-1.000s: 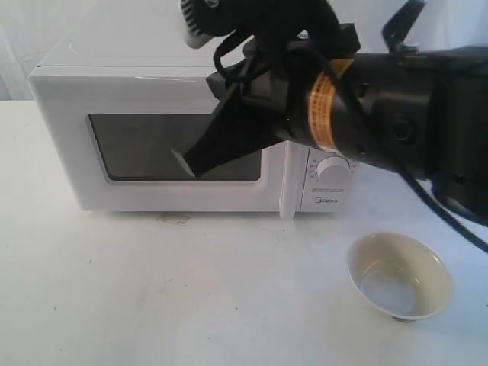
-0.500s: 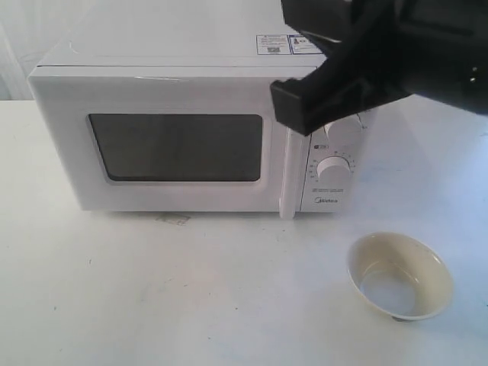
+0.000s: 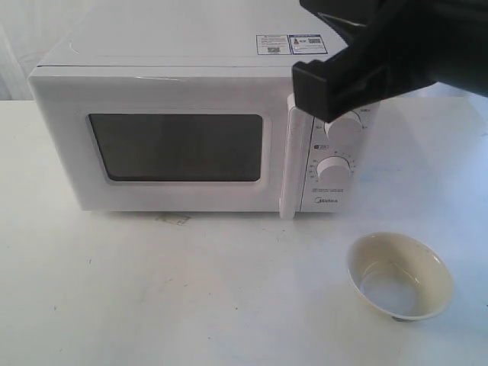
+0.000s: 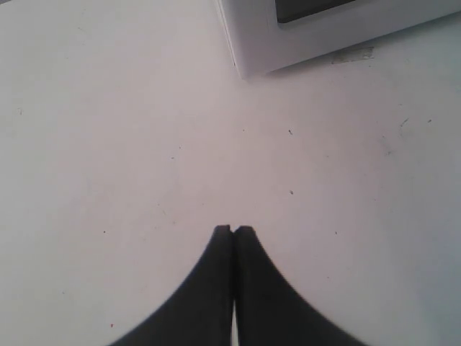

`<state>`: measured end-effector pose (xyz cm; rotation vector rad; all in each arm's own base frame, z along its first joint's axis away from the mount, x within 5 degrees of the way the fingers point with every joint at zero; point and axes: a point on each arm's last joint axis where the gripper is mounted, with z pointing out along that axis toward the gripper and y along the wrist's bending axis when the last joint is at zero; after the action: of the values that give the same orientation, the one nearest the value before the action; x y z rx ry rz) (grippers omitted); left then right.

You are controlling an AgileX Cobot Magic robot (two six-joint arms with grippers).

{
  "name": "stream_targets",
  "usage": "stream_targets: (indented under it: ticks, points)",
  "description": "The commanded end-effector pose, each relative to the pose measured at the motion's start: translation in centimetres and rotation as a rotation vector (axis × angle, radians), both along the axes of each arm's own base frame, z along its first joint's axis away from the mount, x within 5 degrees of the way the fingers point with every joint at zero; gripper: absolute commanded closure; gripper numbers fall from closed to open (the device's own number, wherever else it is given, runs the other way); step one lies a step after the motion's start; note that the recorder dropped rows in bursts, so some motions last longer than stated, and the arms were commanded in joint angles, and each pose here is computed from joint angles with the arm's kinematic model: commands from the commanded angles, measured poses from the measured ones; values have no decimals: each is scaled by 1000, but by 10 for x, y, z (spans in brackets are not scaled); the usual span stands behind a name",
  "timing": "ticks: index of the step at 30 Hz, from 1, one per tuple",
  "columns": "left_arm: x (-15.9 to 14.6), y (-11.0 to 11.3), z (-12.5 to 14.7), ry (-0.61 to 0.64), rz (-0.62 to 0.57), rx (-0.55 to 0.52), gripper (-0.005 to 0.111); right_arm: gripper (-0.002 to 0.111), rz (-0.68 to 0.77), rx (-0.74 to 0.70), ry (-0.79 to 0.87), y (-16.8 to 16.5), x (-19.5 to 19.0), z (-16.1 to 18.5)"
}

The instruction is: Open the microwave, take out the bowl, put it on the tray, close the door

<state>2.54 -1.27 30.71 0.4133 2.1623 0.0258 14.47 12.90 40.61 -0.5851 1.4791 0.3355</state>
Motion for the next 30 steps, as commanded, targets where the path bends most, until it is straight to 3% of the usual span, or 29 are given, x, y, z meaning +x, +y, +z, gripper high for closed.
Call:
stream_targets:
  ticks: [1,7,18,30]
  points:
    - [-1,-1,-2,7,-3,-14,107,108,1,3,2,-1,-1,-1]
    - [-1,-1,-2,5,-3,-14,107,108,-75,-5,3,-14,-3,-3]
    - [-1,-1,-2,5,-3,-14,107,108,-123,-64,63,-40,-11,-54]
    - [-1,-1,-2,5,-3,-14,107,108,-339,118,93,-100,-42,-104]
